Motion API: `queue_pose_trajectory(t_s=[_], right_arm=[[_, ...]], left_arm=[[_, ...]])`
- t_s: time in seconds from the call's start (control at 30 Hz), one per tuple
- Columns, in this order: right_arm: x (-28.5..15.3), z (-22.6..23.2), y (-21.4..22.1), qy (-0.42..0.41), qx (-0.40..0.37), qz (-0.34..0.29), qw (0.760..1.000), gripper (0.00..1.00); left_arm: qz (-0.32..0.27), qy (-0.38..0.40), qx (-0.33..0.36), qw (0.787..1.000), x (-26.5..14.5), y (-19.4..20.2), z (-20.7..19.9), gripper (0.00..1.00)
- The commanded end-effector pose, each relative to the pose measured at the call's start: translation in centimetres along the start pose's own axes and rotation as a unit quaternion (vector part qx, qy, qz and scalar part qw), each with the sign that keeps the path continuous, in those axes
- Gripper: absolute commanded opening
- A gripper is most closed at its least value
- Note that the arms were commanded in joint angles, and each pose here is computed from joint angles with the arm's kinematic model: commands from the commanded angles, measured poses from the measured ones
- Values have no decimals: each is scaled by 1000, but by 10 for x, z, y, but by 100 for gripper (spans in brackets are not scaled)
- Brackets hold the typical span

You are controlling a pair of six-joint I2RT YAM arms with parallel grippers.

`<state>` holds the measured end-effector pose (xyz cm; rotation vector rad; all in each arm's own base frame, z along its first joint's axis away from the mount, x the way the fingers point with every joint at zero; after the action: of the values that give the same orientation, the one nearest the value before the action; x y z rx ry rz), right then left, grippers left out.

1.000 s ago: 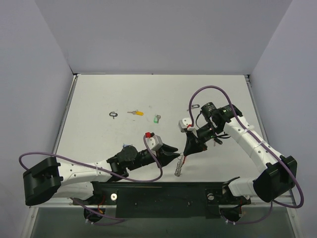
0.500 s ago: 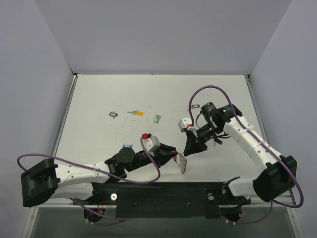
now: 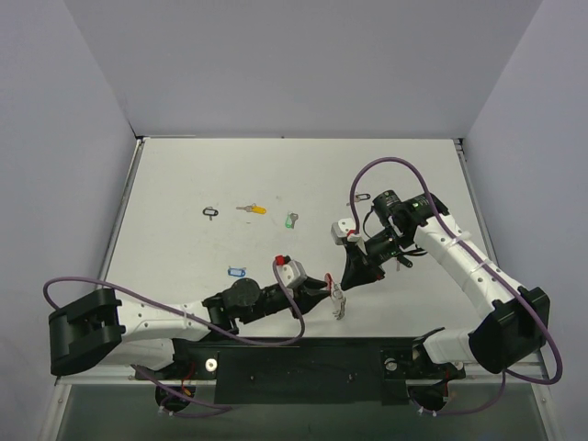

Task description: Put the keys on the keyring

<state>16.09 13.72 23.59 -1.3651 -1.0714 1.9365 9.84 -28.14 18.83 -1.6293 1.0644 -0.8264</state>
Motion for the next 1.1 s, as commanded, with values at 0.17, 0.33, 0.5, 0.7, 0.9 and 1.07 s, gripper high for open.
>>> queue_pose_trajectory(t_s=[0.17, 0.33, 0.5, 0.7, 0.9, 1.07], right_arm=[[-2, 4, -11, -18, 0, -34, 999, 0], [-2, 5, -11, -22, 0, -33, 999, 0], [-2, 4, -9, -27, 1, -32, 999, 0], [-2, 6, -10, -32, -1, -32, 999, 0], [-2, 5, -10, -33, -1, -31, 999, 0], [-2, 6, -9, -35, 0, -30, 999, 0]], left_arm=[[-33, 5, 9, 999, 18, -8, -10, 37], [-51, 9, 12, 999, 22, -13, -12, 38], [-69, 17, 9, 997, 19, -14, -16, 39], [-81, 36, 5, 996, 14, -14, -20, 40], [-79, 46, -2, 996, 10, -11, -21, 40], [-83, 56, -5, 995, 9, -14, -24, 40]])
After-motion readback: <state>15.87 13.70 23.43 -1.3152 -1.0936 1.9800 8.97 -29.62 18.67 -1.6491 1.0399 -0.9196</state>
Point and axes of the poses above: each gripper's point midway between its finger pads, its own x axis out along the fingers, its own z axis along the line the jaws close on, y = z × x, the point moved 9 cm from there along -x, back along the fingers, and after that the axes turned 5 degrees about -x, right-handed, at the moved point
